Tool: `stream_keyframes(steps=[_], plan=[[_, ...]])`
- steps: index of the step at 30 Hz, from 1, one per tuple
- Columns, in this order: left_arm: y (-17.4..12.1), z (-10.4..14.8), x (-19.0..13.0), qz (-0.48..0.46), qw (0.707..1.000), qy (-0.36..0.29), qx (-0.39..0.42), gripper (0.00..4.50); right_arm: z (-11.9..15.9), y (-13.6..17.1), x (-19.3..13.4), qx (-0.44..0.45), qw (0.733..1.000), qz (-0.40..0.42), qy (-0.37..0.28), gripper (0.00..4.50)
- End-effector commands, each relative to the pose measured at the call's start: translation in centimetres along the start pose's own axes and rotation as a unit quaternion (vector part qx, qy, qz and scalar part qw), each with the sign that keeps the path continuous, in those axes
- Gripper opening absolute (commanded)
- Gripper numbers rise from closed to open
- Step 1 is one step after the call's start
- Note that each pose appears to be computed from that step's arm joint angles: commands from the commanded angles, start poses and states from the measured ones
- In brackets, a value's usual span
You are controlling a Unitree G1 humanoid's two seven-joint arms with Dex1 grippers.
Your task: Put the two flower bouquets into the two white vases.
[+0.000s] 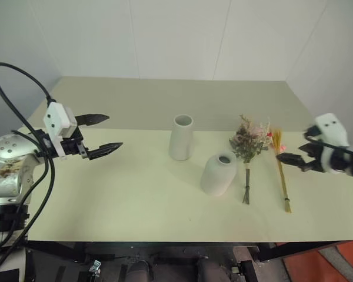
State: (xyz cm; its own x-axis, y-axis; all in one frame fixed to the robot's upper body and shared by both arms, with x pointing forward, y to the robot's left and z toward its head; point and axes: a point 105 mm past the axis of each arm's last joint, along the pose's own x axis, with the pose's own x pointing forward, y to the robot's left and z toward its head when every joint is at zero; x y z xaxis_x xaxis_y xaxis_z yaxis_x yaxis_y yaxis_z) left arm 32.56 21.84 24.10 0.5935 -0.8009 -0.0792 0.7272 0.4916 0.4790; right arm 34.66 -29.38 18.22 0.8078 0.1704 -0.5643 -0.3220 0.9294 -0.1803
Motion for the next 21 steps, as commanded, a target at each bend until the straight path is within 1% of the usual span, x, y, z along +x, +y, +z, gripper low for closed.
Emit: stream_keyframes(steps=[1, 5, 11, 13, 15, 21], plan=[[-0.2, 1.2, 0.3, -0.007, 1.0, -0.008, 0.022, 4.49, -0.3, -1.3, 1.0, 0.018, 0.999, -0.035, 0.038, 4.5], [-0.4, 1.2, 0.1, -0.003, 1.0, -0.007, 0.021, 4.49, -1.1, -2.0, 2.6, 0.023, 0.995, -0.055, 0.078, 4.5], [-0.8, 1.1, 0.1, -0.001, 1.0, -0.005, 0.016, 4.49, -2.1, -2.3, 3.9, 0.042, 0.992, -0.057, 0.106, 4.5], [-0.9, 1.0, 0.2, -0.001, 1.0, -0.002, 0.015, 4.5, -2.2, -2.4, 4.3, 0.054, 0.991, -0.056, 0.107, 4.11], [-1.0, 1.0, 0.3, -0.002, 1.0, -0.001, 0.014, 4.5, -2.3, -2.7, 4.5, 0.06, 0.99, -0.06, 0.109, 3.57], [-1.1, 1.2, 0.4, -0.004, 1.0, 0.0, 0.015, 4.5, -2.5, -2.8, 5.2, 0.073, 0.989, -0.054, 0.114, 1.39]])
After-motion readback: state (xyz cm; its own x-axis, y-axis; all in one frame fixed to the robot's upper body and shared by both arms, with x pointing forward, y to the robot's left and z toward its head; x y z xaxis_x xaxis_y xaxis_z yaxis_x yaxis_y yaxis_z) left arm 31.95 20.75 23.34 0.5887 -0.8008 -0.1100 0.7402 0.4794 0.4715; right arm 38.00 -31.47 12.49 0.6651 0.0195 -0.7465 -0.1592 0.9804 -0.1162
